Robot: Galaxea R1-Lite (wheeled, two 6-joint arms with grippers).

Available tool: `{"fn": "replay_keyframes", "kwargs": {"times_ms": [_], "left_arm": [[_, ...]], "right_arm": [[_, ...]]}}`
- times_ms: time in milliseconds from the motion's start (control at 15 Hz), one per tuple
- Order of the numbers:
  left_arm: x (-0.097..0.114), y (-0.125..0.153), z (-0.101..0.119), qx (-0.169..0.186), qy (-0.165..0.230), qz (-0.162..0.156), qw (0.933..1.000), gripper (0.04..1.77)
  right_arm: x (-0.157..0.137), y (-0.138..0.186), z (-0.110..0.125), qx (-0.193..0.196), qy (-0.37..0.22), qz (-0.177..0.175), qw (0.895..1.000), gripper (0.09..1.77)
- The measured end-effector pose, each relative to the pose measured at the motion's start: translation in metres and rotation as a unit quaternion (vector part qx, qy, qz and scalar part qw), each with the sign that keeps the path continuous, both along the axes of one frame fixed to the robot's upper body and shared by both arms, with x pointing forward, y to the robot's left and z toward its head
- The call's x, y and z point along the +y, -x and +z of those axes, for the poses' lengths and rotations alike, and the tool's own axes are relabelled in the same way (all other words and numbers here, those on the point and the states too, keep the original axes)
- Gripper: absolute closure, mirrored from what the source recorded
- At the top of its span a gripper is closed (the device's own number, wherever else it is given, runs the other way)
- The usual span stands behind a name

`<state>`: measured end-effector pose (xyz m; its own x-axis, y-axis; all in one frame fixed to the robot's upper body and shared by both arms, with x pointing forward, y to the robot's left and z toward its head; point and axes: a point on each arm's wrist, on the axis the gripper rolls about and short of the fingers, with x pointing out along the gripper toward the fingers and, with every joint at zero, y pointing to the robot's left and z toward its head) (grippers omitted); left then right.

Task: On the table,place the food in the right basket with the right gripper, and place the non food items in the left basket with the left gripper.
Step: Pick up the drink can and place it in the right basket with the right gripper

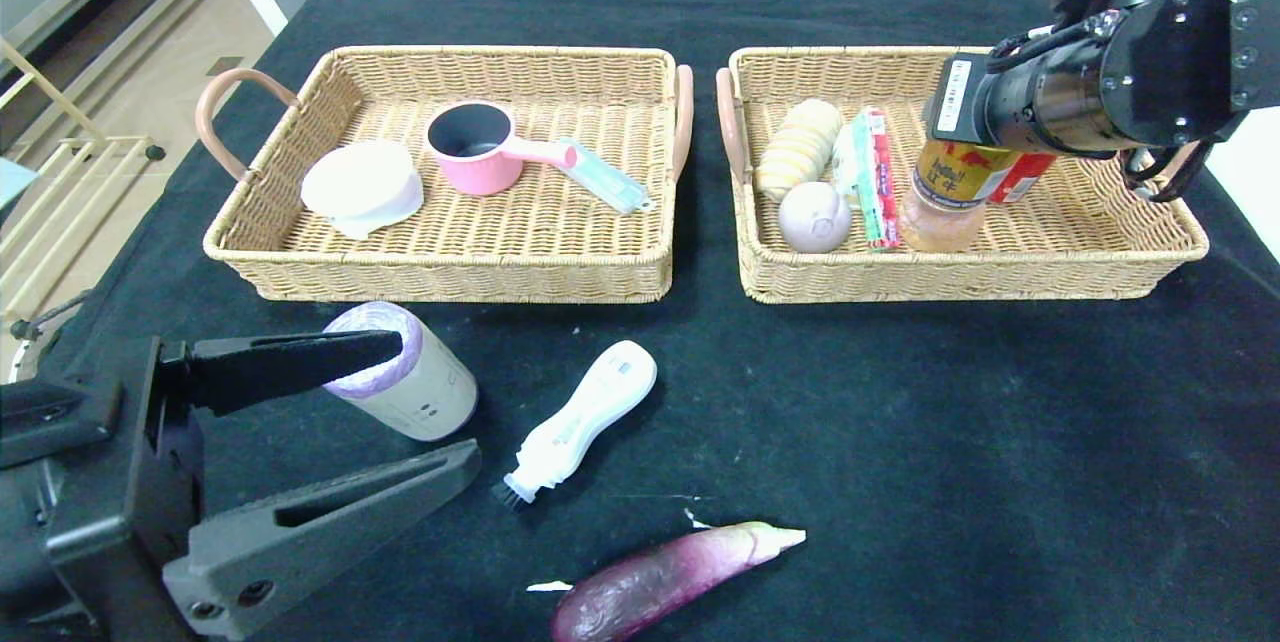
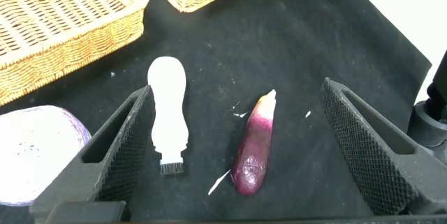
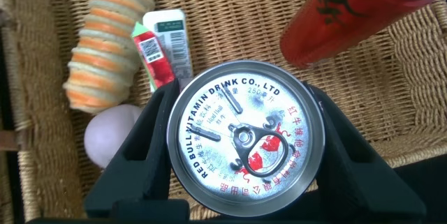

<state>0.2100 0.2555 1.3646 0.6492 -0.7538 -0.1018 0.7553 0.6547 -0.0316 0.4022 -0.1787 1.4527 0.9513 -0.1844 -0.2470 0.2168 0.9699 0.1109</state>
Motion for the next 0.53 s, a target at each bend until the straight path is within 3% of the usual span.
{"fn": "replay_keyframes", "kwargs": {"times_ms": [533], "left_arm": [[-0.0008, -0.0015, -0.002, 0.001, -0.005, 0.0, 1.0, 0.09]], "right_arm": [[0.0008, -0.0102, -0.0032, -0.014, -0.01, -0.004, 1.0, 0.69]]}}
